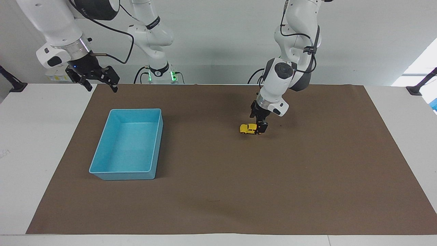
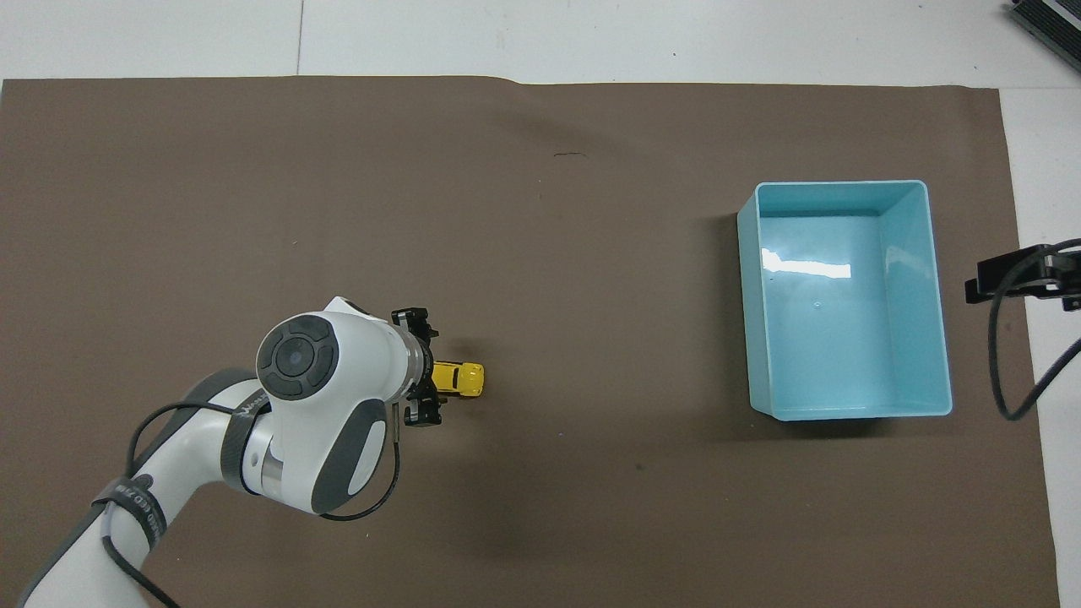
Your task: Wind up and store yellow beetle car
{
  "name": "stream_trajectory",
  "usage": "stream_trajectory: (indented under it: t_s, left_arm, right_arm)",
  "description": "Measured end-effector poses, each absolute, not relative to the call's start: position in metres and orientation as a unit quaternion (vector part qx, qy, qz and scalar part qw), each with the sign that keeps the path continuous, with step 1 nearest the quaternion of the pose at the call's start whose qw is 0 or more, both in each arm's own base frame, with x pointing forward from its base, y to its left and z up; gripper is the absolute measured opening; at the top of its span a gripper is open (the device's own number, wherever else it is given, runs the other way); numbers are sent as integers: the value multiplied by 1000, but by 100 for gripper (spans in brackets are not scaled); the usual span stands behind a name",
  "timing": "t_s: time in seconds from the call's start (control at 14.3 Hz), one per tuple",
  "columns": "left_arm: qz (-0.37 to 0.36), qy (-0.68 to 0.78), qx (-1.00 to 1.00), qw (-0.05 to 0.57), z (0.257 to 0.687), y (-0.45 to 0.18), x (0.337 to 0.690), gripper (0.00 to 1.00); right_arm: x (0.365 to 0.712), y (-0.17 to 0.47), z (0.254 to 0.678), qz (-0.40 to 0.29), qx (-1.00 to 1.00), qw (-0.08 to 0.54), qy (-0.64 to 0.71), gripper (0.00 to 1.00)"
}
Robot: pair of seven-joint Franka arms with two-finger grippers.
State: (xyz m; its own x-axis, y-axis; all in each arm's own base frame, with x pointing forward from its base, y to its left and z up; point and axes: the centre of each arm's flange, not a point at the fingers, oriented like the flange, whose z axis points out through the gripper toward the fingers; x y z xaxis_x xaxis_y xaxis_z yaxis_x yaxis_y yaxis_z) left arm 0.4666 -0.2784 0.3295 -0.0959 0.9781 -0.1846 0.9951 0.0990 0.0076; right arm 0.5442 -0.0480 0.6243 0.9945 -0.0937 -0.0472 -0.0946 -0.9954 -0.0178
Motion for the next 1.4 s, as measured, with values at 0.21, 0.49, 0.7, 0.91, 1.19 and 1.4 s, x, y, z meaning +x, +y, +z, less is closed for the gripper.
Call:
stream_trajectory:
  t_s: [0.21,0.49,0.7,0.91,1.19,1.4]
  left_arm:
    - [-58,748,658,73,318,-281,468,94]
    - [-59,748,657,74,320,-282,467,51]
    - [-58,747,657,76,320,-281,467,43]
    - [-57,741,664,76,320,-272,469,43]
    - [-57,736,672,69,320,-228,479,43]
    - [-58,736,672,63,320,-186,490,43]
  right_arm:
    - [544,-48,624,23,-999,10,47,100]
    - [544,-48,624,24,-999,10,47,100]
    - [544,-48,624,24,-999,10,47,100]
    - [544,-49,624,24,-999,10,48,100]
    - [544,-49,624,24,-999,10,48,100]
    - [544,-49,624,24,-998,10,48,100]
